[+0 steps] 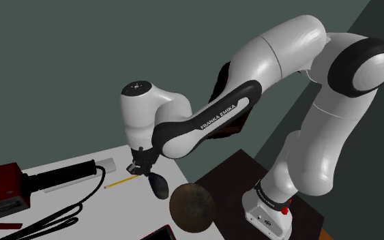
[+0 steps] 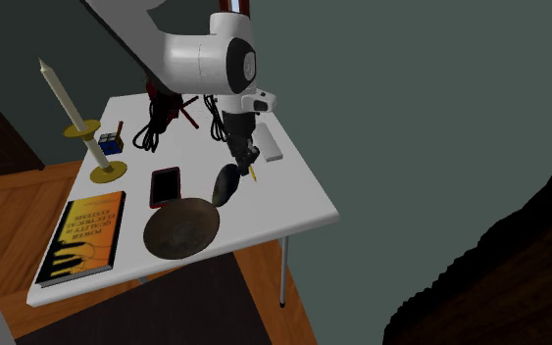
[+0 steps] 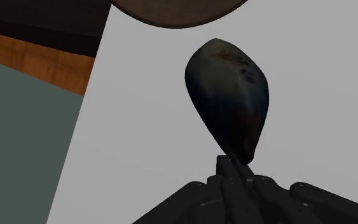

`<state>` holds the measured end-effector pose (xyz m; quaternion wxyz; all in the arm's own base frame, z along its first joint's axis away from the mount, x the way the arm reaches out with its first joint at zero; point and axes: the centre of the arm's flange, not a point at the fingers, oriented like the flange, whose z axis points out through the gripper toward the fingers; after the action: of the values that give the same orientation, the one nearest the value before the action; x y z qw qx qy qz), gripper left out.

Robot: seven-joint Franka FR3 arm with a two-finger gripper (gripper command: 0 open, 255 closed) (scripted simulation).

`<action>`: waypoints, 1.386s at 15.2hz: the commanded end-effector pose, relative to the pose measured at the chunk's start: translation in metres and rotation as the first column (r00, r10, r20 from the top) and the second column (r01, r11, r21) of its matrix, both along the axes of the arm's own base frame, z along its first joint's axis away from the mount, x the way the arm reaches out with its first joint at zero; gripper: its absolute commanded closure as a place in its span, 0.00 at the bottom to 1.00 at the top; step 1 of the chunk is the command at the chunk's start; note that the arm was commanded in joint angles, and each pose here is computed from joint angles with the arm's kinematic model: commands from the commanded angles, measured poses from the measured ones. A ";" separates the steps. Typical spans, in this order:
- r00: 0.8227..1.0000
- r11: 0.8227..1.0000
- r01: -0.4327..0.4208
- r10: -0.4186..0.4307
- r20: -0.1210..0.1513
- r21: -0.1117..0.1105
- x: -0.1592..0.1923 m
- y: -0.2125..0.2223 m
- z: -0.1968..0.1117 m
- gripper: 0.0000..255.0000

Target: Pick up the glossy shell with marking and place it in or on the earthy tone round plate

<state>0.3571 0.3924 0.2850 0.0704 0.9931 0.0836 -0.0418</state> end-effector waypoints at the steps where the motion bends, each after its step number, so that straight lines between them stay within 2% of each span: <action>1: 1.000 1.000 0.000 0.000 0.000 0.000 -0.001 -0.001 0.011 1.00; 2: 1.000 1.000 0.000 0.000 0.000 0.000 0.000 0.000 0.006 1.00; 3: 1.000 1.000 0.000 0.000 0.000 0.000 0.000 0.000 0.006 0.00; 4: 0.998 0.995 -0.060 0.059 0.021 0.073 -0.015 -0.014 0.015 0.00; 5: 0.992 0.982 -0.122 0.116 0.045 0.145 -0.028 -0.028 0.023 0.00; 6: 0.983 0.960 -0.183 0.171 0.074 0.214 -0.041 -0.044 0.029 0.00; 7: 0.969 0.929 -0.244 0.222 0.107 0.280 -0.053 -0.061 0.034 0.00; 8: 0.963 0.914 -0.267 0.241 0.120 0.304 -0.058 -0.068 0.036 0.00; 15: 0.963 0.914 -0.267 0.241 0.120 0.304 -0.058 -0.061 -0.004 0.00; 21: 0.963 0.914 -0.267 0.241 0.120 0.304 -0.058 -0.061 -0.004 0.00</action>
<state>0.2996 0.3309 0.2812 -0.0823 0.9730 0.2148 0.0216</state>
